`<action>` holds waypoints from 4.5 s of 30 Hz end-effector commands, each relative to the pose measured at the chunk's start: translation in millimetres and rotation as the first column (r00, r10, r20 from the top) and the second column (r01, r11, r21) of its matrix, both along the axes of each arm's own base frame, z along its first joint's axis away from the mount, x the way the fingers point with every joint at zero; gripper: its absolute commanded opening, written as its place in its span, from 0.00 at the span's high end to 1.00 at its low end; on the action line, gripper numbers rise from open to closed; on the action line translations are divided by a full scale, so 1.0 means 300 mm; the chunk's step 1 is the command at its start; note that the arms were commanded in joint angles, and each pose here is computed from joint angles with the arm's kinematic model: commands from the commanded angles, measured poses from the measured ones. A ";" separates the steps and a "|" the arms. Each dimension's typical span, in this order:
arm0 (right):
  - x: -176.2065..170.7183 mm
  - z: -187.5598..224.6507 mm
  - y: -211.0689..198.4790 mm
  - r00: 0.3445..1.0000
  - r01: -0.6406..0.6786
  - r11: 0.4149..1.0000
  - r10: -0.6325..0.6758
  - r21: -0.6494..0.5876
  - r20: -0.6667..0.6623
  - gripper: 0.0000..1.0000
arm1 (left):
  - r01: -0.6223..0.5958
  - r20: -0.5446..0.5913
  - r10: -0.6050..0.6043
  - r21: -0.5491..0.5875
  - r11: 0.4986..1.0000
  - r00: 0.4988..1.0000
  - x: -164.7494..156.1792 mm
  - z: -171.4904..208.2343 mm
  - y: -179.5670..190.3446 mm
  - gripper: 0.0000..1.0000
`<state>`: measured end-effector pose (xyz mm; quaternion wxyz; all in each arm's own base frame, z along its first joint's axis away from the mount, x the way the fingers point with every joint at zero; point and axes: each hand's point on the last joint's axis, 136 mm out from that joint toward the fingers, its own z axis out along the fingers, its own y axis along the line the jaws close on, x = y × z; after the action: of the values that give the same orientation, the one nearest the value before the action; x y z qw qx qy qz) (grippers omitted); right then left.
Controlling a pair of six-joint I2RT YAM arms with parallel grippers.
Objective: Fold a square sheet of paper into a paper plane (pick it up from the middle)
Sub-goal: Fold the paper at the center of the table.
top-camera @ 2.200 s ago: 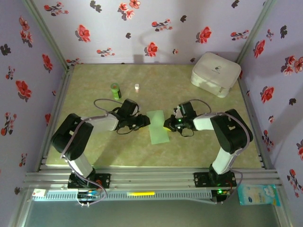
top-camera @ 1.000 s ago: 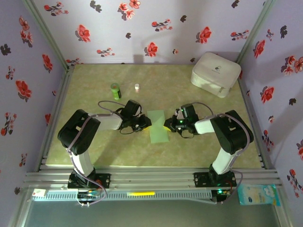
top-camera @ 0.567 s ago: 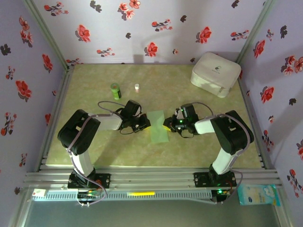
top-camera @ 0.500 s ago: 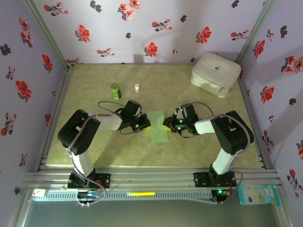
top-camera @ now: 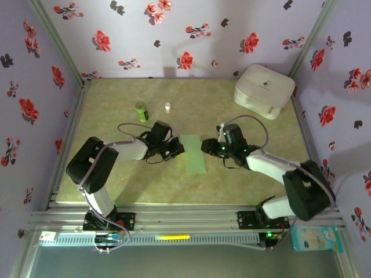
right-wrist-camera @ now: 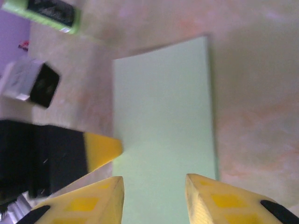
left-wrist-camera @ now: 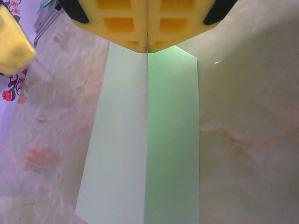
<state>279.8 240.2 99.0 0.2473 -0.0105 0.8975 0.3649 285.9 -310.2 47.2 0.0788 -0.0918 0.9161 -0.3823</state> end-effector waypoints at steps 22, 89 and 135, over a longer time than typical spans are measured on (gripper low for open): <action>-0.297 -0.031 0.231 0.600 -0.174 0.627 0.679 -0.759 0.423 0.50 | -0.023 -0.006 0.023 -0.071 0.997 1.000 0.015 0.107 -0.014 1.00; -0.232 -0.107 0.266 0.905 -0.411 0.911 0.411 -0.023 0.111 1.00 | -0.084 0.170 0.051 0.190 0.978 0.984 0.045 0.162 0.176 0.52; -0.177 -0.196 0.197 0.923 -0.373 0.902 0.384 -0.219 0.009 1.00 | 0.151 -0.101 -0.133 0.198 0.969 0.986 0.092 -0.154 0.000 0.90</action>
<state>220.6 312.3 50.3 0.1956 -0.2201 0.8899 0.3484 325.2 -322.2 18.5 0.0405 -0.0340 0.9481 -0.3135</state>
